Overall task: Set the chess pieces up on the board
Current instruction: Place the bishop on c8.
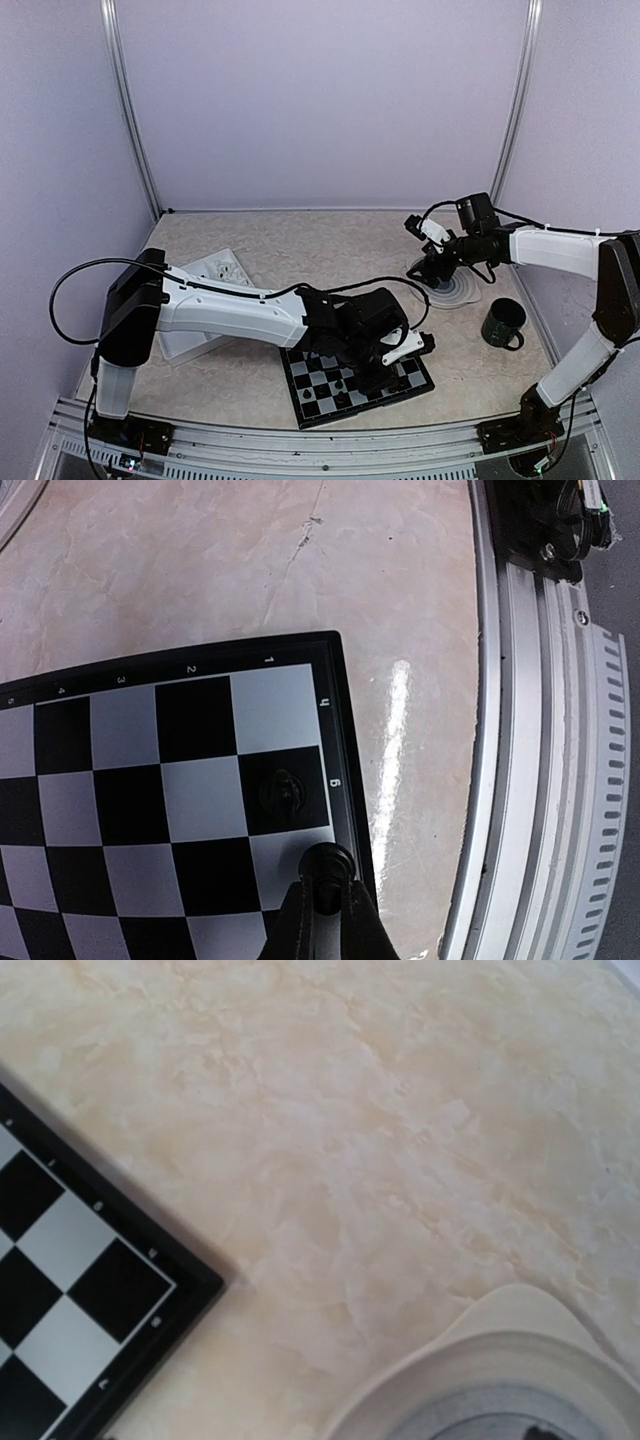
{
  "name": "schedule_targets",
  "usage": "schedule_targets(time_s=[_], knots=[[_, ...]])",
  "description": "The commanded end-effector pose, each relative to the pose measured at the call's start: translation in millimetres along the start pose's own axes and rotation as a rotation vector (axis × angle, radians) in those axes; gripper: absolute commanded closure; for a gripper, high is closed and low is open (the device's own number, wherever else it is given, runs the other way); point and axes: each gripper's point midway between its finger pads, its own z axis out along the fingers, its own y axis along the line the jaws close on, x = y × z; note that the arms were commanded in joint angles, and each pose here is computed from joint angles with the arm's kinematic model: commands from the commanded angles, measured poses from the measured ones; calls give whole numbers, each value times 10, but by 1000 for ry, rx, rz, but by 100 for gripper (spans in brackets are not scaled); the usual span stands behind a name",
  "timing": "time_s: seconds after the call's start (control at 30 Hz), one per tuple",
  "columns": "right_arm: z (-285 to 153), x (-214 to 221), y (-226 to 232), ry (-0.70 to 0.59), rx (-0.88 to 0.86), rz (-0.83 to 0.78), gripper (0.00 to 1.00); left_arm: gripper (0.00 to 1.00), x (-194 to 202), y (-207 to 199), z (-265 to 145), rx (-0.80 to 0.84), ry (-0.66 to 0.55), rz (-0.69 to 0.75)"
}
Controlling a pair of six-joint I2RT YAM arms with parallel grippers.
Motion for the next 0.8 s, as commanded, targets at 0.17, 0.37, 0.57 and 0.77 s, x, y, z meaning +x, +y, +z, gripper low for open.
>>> schedule_targets(time_s=[0.17, 0.37, 0.57, 0.77], knots=[[36, 42, -26, 13, -6, 2, 13, 100, 91, 56, 119, -28, 63, 6], [45, 52, -18, 16, -12, 3, 13, 98, 89, 82, 115, -43, 64, -1], [54, 60, -5, 20, -20, 5, 13, 89, 97, 100, 119, -53, 67, -13], [51, 47, 1, 16, -24, 5, 13, 81, -20, 69, -5, -58, 29, -7]])
